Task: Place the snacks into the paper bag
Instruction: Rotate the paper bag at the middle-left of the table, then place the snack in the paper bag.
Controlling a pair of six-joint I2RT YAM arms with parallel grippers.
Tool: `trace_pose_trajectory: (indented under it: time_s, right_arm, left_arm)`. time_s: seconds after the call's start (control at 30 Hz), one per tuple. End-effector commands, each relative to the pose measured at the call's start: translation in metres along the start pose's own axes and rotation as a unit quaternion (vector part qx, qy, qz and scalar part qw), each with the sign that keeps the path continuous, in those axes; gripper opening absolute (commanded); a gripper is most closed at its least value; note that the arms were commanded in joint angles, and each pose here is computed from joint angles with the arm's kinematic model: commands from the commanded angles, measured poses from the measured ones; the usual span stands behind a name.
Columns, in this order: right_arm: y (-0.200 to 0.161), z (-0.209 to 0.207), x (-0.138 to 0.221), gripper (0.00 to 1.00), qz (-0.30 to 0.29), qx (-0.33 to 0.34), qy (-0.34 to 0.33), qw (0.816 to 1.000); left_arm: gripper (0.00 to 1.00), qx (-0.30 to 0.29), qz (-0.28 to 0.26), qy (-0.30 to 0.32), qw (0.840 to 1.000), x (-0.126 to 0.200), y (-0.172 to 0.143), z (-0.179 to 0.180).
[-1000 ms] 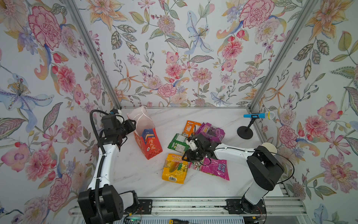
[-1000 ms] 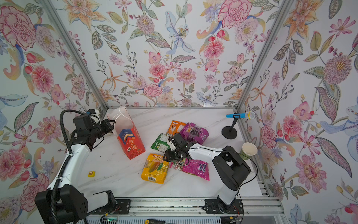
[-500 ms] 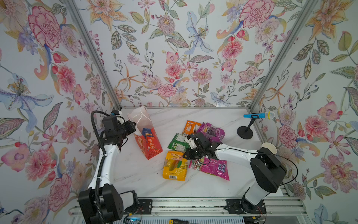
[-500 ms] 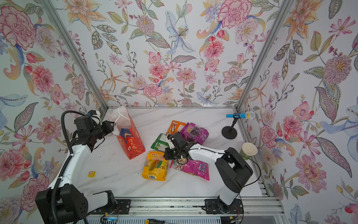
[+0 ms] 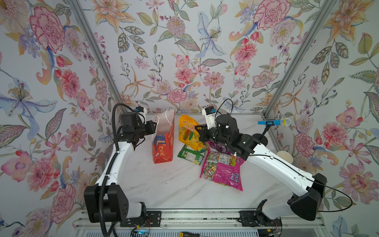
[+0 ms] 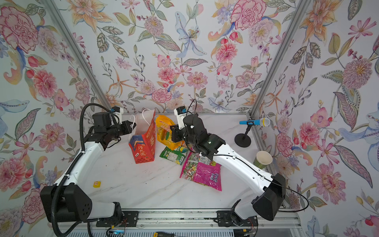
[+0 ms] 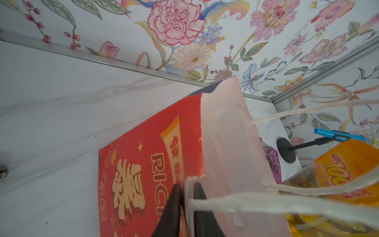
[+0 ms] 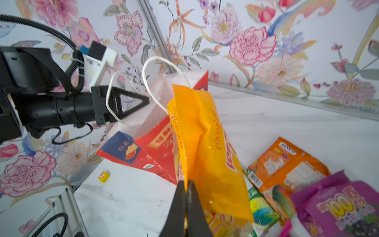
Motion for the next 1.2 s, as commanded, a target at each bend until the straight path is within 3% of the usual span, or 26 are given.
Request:
trace_pose_trajectory:
  time_s: [0.0, 0.23, 0.53, 0.73, 0.87, 1.0, 1.17]
  right_arm:
    - [0.052, 0.012, 0.01, 0.0, -0.101, 0.05, -0.009, 0.994]
    - [0.102, 0.015, 0.03, 0.0, -0.189, 0.101, -0.05, 0.975]
    - [0.149, 0.019, 0.047, 0.0, -0.262, 0.137, -0.034, 0.955]
    - [0.169, 0.022, 0.046, 0.0, -0.284, 0.145, -0.008, 0.948]
    - [0.183, 0.025, 0.042, 0.0, -0.284, 0.161, -0.01, 0.945]
    - [0.197, 0.027, 0.049, 0.0, -0.299, 0.163, 0.004, 0.94]
    - [0.199, 0.029, 0.041, 0.0, -0.285, 0.166, 0.018, 0.944]
  left_arm:
    - [0.14, -0.027, 0.011, -0.027, 0.999, 0.001, 0.004, -0.009]
    - [0.12, -0.047, 0.008, -0.063, 0.997, 0.002, 0.012, -0.018]
    - [0.07, -0.05, 0.001, -0.08, 0.996, 0.0, 0.018, -0.026]
    - [0.1, -0.048, 0.003, -0.067, 0.997, -0.002, 0.015, -0.022]
    - [0.23, -0.048, 0.003, -0.066, 0.997, -0.003, 0.016, -0.022]
    - [0.63, -0.051, 0.007, -0.047, 0.998, -0.002, 0.018, -0.019]
    - [0.73, -0.069, 0.013, 0.035, 0.997, 0.003, 0.025, -0.009]
Point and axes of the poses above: each gripper's point midway between its finger pads, its own x axis back along the fingers, its own z axis along the line the jaws close on, y = z × x, the point moved 8 cm from there along x, back along the fingers, and after that the axes turned 2 degrees about -x, right-handed, at the moved point
